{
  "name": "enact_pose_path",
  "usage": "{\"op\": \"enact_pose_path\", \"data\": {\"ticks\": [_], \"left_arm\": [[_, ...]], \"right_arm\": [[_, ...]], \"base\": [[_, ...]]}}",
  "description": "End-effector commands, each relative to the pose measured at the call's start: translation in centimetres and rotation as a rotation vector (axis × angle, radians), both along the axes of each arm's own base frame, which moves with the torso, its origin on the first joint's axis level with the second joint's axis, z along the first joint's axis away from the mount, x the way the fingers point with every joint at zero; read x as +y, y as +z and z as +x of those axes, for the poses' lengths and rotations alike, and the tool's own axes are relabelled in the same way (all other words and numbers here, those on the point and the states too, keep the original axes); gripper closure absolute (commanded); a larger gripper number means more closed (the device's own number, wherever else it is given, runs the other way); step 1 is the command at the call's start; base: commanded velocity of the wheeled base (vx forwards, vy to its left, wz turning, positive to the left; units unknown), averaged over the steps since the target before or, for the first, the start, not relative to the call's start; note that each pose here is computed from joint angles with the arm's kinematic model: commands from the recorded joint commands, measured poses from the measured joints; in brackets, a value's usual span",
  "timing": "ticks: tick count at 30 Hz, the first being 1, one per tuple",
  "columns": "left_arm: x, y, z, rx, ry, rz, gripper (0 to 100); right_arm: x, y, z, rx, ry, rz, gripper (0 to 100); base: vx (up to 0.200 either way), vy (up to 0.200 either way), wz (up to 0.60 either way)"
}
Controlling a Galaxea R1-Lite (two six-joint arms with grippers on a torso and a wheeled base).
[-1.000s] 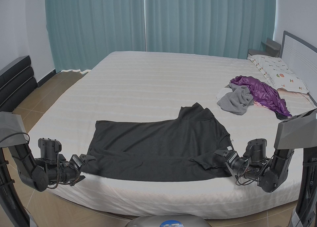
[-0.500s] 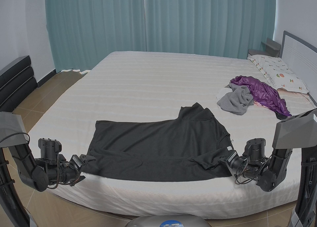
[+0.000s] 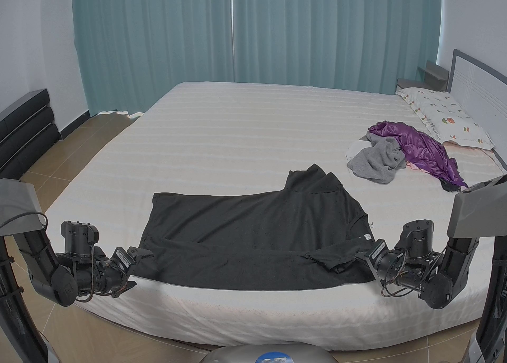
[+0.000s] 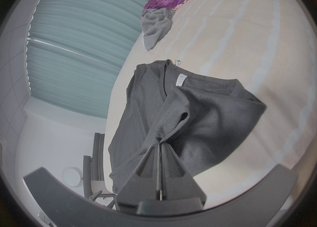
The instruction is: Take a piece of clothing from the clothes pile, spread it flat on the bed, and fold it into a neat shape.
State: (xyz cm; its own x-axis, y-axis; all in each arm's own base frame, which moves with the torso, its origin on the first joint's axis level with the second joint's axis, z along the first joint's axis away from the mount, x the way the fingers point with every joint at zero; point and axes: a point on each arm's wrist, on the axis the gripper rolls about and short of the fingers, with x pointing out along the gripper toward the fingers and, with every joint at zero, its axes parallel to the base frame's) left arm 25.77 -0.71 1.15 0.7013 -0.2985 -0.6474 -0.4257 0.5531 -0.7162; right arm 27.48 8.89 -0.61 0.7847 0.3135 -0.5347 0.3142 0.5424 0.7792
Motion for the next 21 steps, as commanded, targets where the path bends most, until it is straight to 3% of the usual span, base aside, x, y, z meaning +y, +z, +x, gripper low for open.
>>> {"op": "enact_pose_path", "data": {"ticks": [1, 12, 19, 20, 21], "left_arm": [[0.0, 0.0, 0.0, 0.001, 0.0, 0.0, 0], [0.0, 0.0, 0.0, -0.001, 0.001, -0.001, 0], [0.0, 0.0, 0.0, -0.001, 0.0, 0.0, 0], [0.0, 0.0, 0.0, 0.002, 0.001, -0.001, 0], [0.0, 0.0, 0.0, 0.002, 0.001, -0.001, 0]], "right_arm": [[-0.2, 1.0, -0.8, -0.011, -0.001, 0.012, 100], [0.4, 1.8, -1.9, -0.018, 0.027, 0.015, 100], [0.3, 0.5, -2.8, 0.047, 0.042, -0.016, 100], [0.3, 0.3, -2.9, 0.051, 0.046, -0.023, 0], [0.3, 0.3, -2.9, 0.051, 0.046, -0.023, 0]], "base": [[0.0, 0.0, 0.0], [0.0, 0.0, 0.0], [0.0, 0.0, 0.0], [0.0, 0.0, 0.0], [0.0, 0.0, 0.0]]}}
